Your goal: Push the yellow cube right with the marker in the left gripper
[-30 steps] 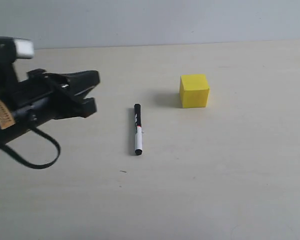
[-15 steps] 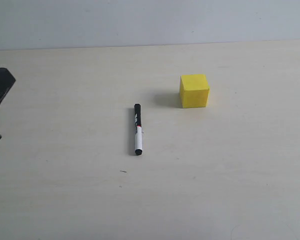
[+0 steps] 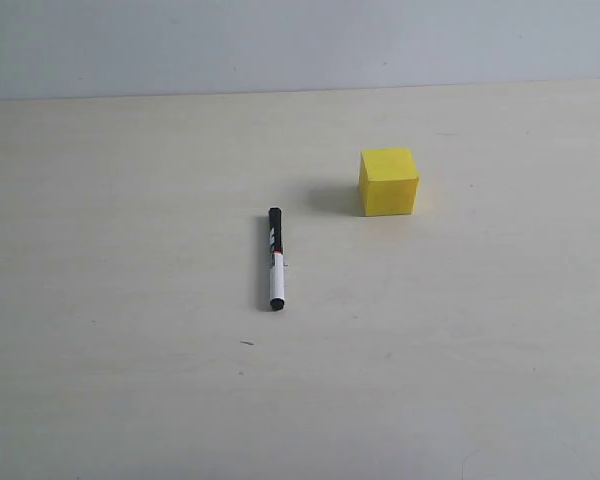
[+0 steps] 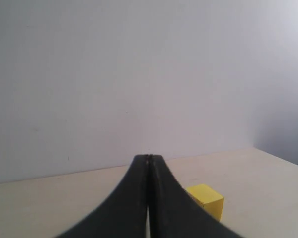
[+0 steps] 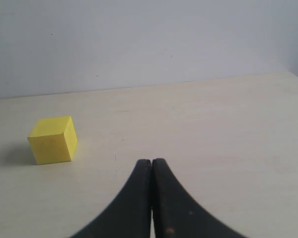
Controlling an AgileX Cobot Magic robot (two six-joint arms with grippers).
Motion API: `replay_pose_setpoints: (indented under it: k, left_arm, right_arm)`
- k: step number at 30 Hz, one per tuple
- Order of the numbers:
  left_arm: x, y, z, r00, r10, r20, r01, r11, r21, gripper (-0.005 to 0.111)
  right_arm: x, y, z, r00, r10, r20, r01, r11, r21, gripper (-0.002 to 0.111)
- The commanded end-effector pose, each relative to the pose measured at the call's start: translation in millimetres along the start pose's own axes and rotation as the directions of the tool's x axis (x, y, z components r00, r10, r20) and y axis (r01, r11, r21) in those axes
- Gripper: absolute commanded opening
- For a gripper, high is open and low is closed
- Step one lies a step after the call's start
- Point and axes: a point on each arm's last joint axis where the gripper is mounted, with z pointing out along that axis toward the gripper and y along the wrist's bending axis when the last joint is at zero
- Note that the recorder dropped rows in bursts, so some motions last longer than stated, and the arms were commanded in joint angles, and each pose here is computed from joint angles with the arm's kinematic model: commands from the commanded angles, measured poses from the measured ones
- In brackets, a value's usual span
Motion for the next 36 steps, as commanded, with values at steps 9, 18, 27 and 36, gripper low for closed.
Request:
replay_pose_setpoints:
  k: [9,18,27,36]
  left_arm:
    - [11,3.9,-8,0.981,0.069,-0.182,-0.079,0.996,-0.050,0.000]
    - [12,7.2,-43,0.940,0.078,-0.333,-0.133,0.981,-0.144,0.000]
    - [3,13.0,-66,0.969,0.013,-0.248,-0.088,0.951,-0.296,0.000]
    - [13,19.9,-86,0.949,-0.070,-0.308,-0.081,0.888,-0.453,0.000]
  right_arm:
    - [0,0,0,1.000,0.000,0.014,0.000,1.000,0.004,0.000]
    - [0,0,0,1.000,0.000,0.014,0.000,1.000,0.004,0.000]
    - [0,0,0,1.000,-0.002,0.014,0.002,1.000,0.004,0.000]
    - [0,0,0,1.000,-0.002,0.014,0.002,1.000,0.005,0.000]
